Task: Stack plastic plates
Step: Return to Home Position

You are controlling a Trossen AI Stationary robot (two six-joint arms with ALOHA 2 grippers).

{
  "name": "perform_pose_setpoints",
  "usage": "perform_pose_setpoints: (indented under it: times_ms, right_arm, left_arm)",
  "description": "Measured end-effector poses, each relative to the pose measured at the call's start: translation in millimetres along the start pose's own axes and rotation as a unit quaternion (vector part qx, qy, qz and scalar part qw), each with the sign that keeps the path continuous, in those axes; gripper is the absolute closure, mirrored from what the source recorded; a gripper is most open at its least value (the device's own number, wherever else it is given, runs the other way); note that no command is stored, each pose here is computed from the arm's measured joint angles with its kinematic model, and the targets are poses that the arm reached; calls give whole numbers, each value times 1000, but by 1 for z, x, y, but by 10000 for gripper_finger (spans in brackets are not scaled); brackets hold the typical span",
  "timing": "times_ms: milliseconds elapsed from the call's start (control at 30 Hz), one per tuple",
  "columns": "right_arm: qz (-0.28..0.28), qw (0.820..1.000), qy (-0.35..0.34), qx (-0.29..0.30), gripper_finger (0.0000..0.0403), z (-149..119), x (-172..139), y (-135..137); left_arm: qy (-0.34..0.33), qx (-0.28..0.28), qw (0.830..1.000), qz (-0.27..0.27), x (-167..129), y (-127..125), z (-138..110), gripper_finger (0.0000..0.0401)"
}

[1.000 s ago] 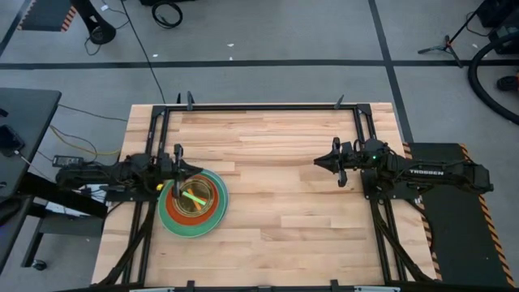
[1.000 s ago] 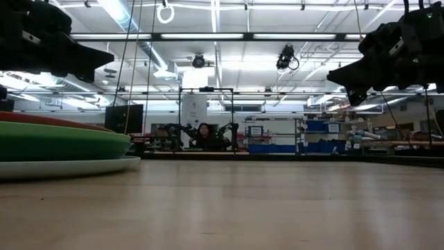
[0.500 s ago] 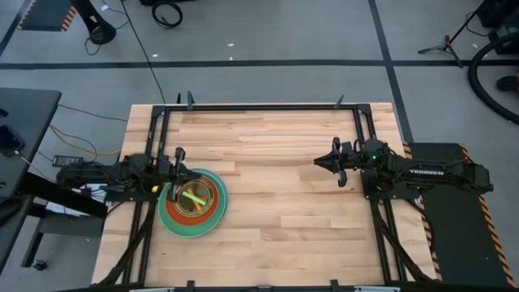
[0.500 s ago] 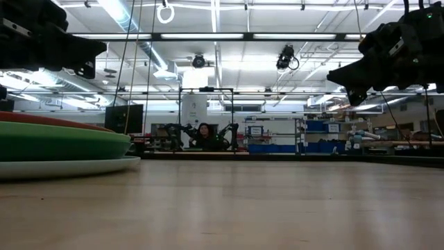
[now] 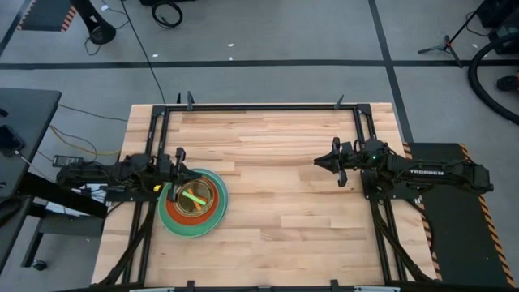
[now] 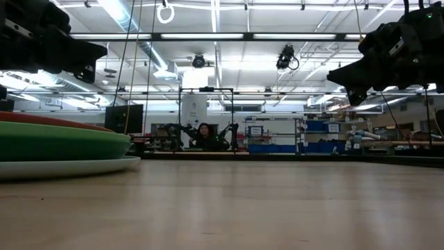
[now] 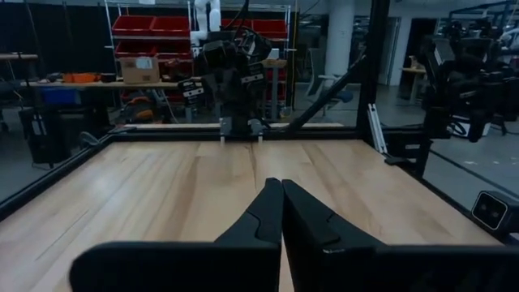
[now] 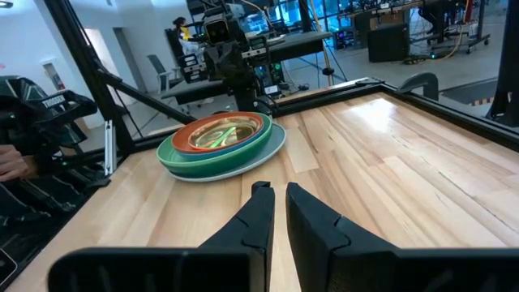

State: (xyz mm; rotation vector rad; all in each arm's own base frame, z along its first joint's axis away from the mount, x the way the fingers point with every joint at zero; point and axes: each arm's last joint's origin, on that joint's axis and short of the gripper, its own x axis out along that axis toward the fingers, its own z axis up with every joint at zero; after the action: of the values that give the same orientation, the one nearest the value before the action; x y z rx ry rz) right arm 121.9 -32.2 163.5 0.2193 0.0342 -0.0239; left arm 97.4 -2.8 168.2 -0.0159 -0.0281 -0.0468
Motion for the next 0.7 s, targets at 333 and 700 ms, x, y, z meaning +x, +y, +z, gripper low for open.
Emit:
perform_pose_setpoints:
  times_ms: [333,700]
  right_arm:
    - [0,1000,0,0,358,0,0,0]
    - [60,988,102,-102,357,-19,-10,-3]
  left_arm:
    - [3,-2,1000,0,0,0,0,390]
    - [7,5,1000,28,0,4,-1,390]
